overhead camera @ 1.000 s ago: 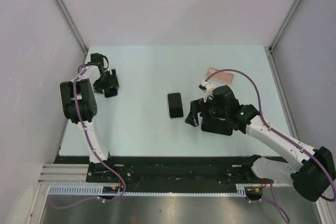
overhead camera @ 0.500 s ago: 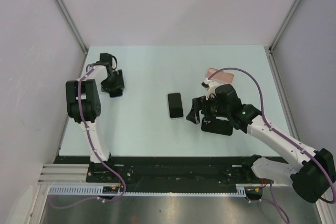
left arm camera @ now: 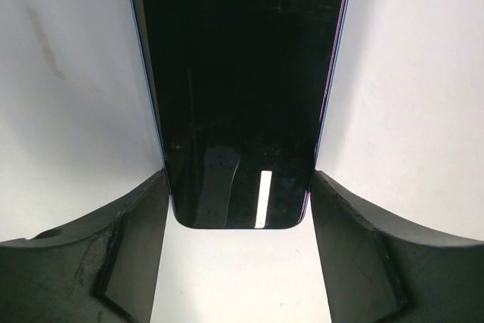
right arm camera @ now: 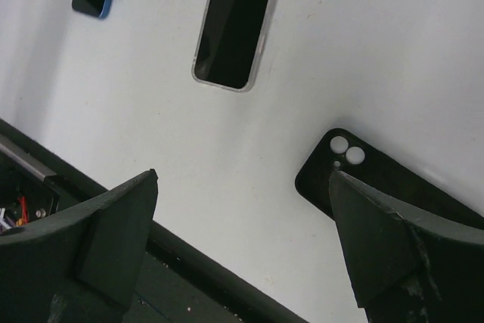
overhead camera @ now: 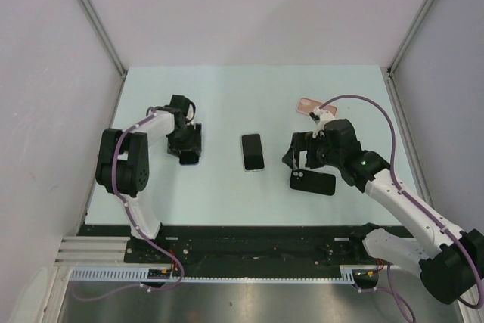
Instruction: Put the phone into the phone case
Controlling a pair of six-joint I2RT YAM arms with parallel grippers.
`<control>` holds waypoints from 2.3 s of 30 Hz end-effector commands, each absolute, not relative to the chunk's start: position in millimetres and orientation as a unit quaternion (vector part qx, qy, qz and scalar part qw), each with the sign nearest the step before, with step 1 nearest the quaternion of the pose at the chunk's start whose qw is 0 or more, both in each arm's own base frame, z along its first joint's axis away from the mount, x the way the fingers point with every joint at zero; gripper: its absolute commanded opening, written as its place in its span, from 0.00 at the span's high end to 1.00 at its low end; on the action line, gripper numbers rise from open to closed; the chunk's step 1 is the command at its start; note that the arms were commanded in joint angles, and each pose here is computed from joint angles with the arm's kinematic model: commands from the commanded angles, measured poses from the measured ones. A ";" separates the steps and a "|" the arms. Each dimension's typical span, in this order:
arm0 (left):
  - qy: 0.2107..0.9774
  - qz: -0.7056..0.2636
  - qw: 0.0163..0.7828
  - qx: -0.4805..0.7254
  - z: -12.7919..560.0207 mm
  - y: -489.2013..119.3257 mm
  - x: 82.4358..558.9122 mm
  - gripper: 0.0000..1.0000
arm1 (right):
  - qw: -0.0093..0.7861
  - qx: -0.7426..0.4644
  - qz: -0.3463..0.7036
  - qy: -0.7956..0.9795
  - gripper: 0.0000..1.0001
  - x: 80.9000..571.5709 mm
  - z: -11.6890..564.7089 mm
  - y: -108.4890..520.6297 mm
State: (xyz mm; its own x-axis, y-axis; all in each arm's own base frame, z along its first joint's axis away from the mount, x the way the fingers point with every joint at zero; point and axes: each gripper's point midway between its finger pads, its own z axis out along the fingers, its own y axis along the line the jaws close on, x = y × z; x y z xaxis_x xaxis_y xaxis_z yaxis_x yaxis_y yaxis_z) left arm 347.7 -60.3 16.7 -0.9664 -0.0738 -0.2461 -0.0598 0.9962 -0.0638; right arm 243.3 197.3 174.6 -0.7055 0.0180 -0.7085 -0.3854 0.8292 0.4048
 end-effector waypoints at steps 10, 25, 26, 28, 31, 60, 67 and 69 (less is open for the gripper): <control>0.996 -0.080 0.040 0.024 6.9 -137.6 223.6 0.29 | 0.415 -0.033 0.185 0.890 0.03 288.2 165.8 159.1; 0.982 -0.124 0.127 0.057 56.6 -161.7 244.3 0.02 | 0.364 -0.091 0.102 0.921 0.36 298.9 125.0 140.9; 0.982 -0.123 0.134 0.056 60.0 -161.0 246.5 0.01 | 0.363 -0.106 0.098 0.921 0.38 299.2 123.5 140.8; 0.979 -0.117 0.159 0.054 67.6 -158.0 252.5 0.00 | 0.355 -0.181 0.101 0.911 0.37 297.4 117.9 146.2; 0.972 -0.110 0.205 0.046 82.0 -152.5 260.6 0.00 | 0.355 -0.238 0.064 0.902 0.36 301.4 112.7 136.6; 0.942 -0.140 0.302 0.034 131.8 -148.7 264.6 0.00 | 0.224 -0.433 0.155 0.859 0.52 293.6 30.0 149.5; 0.942 -0.143 0.303 0.036 132.4 -148.3 263.3 0.00 | 0.215 -0.421 0.146 0.869 0.69 297.2 19.5 147.4; 0.940 -0.148 0.306 0.037 134.4 -149.6 263.6 0.00 | 0.210 -0.417 0.145 0.872 0.74 297.5 18.7 146.9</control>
